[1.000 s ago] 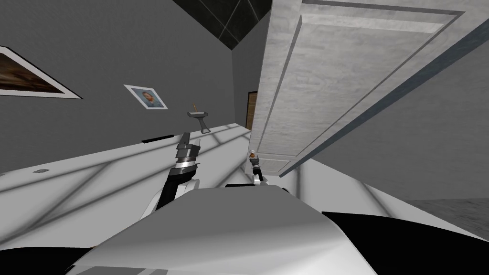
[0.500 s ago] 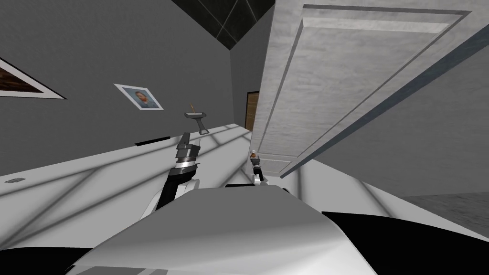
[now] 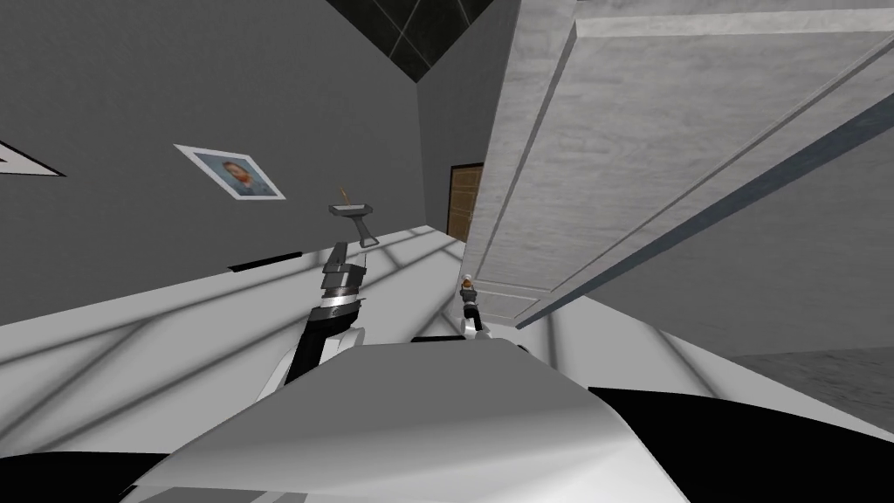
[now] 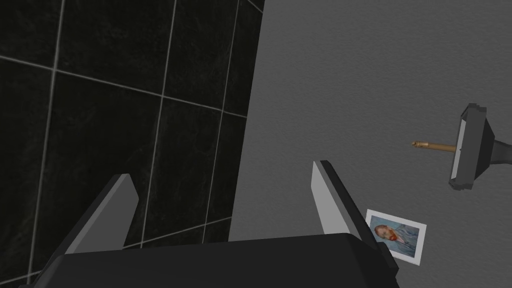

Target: Push the door open

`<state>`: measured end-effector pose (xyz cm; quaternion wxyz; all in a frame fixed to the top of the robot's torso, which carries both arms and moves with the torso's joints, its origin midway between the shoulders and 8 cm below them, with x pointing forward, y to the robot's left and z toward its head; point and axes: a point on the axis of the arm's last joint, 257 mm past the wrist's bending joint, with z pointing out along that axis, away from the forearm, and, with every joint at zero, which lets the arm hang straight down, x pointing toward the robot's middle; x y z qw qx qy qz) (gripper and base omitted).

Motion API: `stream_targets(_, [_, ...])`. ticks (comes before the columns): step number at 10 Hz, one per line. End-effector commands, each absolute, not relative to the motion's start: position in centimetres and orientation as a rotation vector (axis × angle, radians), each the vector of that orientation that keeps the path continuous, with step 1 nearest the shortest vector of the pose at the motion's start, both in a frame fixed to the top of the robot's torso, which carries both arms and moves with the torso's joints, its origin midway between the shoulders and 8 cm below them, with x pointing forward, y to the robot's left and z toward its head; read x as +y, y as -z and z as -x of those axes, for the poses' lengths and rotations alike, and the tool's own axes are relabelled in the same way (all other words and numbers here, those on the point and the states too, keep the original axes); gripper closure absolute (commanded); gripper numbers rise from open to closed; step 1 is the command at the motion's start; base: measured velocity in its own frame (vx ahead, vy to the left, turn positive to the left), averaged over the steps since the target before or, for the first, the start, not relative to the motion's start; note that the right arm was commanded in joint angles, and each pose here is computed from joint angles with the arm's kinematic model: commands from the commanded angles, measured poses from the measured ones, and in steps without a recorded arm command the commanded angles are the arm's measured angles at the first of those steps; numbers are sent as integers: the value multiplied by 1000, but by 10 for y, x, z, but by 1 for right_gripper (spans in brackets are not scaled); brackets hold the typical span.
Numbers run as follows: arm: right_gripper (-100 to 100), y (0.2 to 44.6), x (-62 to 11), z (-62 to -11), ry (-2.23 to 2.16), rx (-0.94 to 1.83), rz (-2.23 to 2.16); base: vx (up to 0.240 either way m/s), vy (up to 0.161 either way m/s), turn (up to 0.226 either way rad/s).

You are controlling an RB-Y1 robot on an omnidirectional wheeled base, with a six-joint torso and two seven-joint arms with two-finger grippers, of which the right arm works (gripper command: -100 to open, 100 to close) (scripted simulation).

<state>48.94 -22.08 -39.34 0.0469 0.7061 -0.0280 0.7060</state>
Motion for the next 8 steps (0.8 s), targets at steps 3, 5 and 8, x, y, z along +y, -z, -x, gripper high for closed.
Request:
stream_targets(3, [100, 391, -234, -489, -2139, -150, -2134, 89, 51, -44])
stream_targets(5, [100, 399, -227, -484, -2121, -148, -2163, 139, 69, -53])
stream_targets(8, [100, 394, -265, -485, -2092, -186, -2109, 174, 92, -57])
